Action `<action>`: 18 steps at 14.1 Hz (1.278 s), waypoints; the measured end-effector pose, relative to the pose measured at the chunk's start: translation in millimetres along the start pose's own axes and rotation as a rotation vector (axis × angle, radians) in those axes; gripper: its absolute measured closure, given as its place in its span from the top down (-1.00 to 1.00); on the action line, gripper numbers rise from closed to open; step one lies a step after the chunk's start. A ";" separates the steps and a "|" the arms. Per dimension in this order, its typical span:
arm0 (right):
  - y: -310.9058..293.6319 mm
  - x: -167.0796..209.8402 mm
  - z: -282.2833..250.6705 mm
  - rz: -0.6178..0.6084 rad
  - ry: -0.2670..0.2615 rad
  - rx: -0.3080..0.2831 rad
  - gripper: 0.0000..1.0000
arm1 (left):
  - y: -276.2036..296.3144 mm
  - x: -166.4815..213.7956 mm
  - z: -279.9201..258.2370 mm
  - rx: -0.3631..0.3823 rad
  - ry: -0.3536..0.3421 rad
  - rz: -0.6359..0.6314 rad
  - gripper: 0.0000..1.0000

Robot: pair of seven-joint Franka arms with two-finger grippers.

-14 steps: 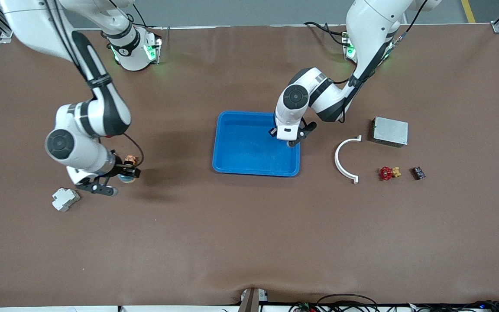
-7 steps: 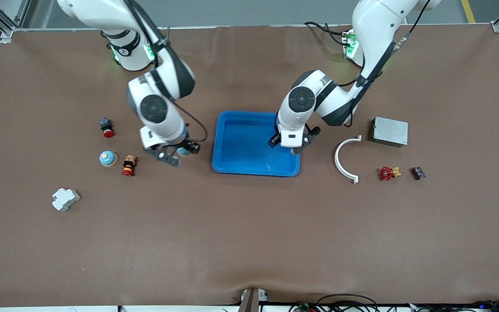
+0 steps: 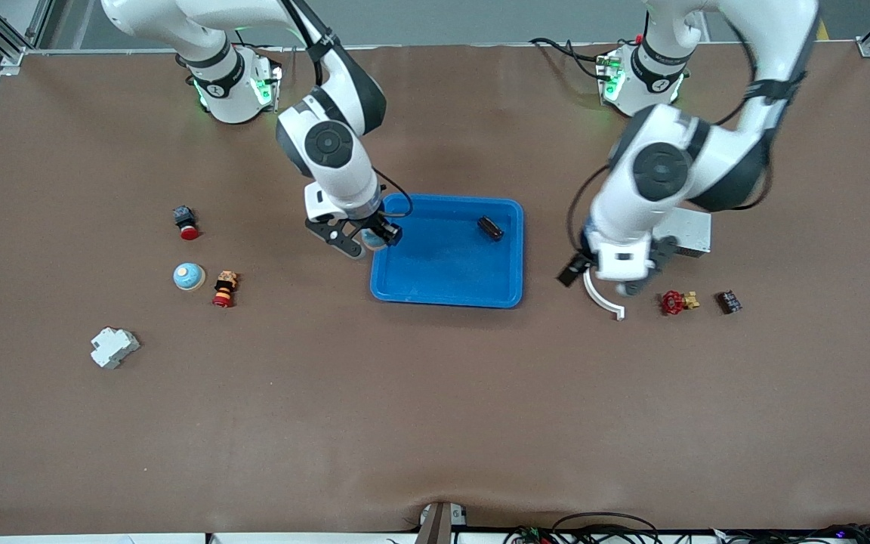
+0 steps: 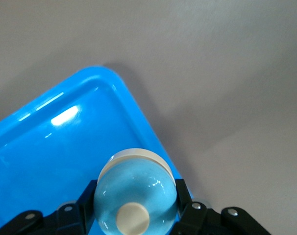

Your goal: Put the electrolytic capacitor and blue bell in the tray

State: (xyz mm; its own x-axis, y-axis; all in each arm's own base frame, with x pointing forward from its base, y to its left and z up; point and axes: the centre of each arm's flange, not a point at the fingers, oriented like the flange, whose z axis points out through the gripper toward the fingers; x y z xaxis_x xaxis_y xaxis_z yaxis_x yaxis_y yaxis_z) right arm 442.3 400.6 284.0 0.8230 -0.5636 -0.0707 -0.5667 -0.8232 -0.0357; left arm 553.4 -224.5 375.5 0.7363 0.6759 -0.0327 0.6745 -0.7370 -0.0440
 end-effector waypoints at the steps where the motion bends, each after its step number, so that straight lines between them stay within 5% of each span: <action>1: -2.1 -8.0 2.5 0.010 0.002 0.005 0.33 | -16.8 25.9 -1.7 0.011 -0.004 0.026 1.00; 9: -2.1 -36.5 62.7 0.047 0.014 0.026 0.33 | -111.7 135.8 31.3 0.086 -0.031 0.148 0.95; 18: -7.5 -76.0 94.5 0.072 0.017 0.045 0.33 | -172.6 214.7 121.0 0.096 -0.031 0.151 0.37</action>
State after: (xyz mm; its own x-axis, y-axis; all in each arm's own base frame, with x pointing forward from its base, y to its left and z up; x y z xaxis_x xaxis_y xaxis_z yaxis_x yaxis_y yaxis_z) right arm 380.4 456.1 195.5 0.7807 -0.6223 -0.0572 -0.6249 -0.7770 -0.0757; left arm 588.5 49.1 255.2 0.8259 0.5586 -0.0767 0.5470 -0.8267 -0.1314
